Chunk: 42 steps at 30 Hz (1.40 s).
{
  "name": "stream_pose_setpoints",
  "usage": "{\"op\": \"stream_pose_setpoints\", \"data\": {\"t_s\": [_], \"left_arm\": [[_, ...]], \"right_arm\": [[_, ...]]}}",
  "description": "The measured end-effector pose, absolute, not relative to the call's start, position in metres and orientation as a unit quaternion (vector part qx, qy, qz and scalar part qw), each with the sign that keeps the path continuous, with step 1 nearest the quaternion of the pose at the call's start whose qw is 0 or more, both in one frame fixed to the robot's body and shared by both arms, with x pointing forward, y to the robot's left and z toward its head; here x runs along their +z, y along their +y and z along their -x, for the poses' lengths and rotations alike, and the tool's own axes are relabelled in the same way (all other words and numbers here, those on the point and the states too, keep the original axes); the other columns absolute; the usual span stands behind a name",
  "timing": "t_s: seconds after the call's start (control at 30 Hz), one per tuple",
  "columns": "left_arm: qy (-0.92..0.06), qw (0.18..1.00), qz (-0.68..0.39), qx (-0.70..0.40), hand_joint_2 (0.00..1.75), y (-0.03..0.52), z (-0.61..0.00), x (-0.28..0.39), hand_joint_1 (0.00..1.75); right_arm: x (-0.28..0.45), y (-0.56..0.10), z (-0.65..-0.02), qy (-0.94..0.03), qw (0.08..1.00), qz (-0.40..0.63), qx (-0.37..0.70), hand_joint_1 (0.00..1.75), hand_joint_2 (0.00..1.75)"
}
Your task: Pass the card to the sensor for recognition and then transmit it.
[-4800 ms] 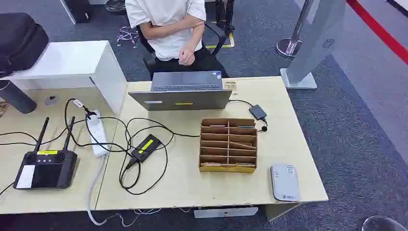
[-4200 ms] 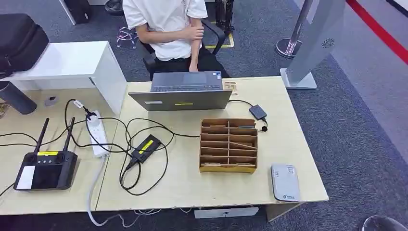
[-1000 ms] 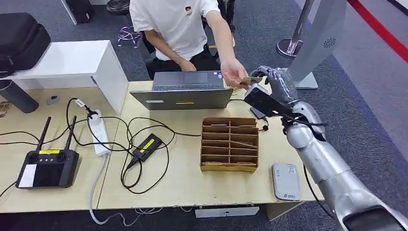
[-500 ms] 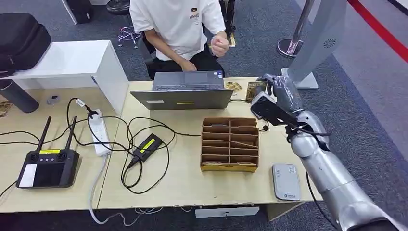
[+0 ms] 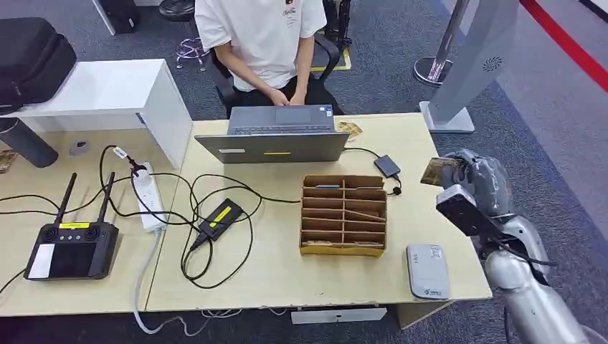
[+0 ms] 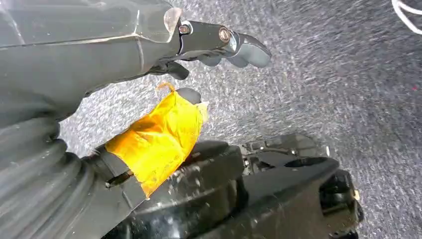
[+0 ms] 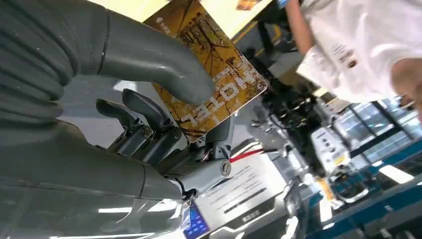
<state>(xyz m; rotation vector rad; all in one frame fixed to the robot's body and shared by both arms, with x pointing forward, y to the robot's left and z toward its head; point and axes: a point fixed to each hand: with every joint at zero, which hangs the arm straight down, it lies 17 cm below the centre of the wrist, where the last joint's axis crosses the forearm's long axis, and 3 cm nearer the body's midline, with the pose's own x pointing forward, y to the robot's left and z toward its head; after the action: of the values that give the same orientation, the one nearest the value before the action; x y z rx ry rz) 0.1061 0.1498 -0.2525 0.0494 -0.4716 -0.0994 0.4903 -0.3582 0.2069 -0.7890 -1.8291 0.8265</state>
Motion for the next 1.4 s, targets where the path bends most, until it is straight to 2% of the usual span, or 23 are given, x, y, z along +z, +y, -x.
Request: {"op": "stream_pose_setpoints", "data": {"t_s": [0.2, 0.43, 1.4], "left_arm": [[-0.223, 0.975, 0.012, -0.011, 1.75, 0.138, -0.106, -0.251, 0.00], [-0.211, 0.977, 0.043, 0.006, 1.75, 0.123, -0.103, -0.249, 0.00], [-0.191, 0.979, 0.076, 0.006, 1.75, 0.113, -0.100, -0.249, 0.00]], "right_arm": [[0.196, -0.386, -0.455, -0.739, 0.476, 0.337, 0.338, 1.75, 1.75], [0.175, -0.385, -0.439, -0.721, 0.477, 0.345, 0.366, 1.75, 1.75], [0.033, -0.301, -0.411, -0.658, 0.555, 0.265, 0.434, 1.75, 1.75]]}}
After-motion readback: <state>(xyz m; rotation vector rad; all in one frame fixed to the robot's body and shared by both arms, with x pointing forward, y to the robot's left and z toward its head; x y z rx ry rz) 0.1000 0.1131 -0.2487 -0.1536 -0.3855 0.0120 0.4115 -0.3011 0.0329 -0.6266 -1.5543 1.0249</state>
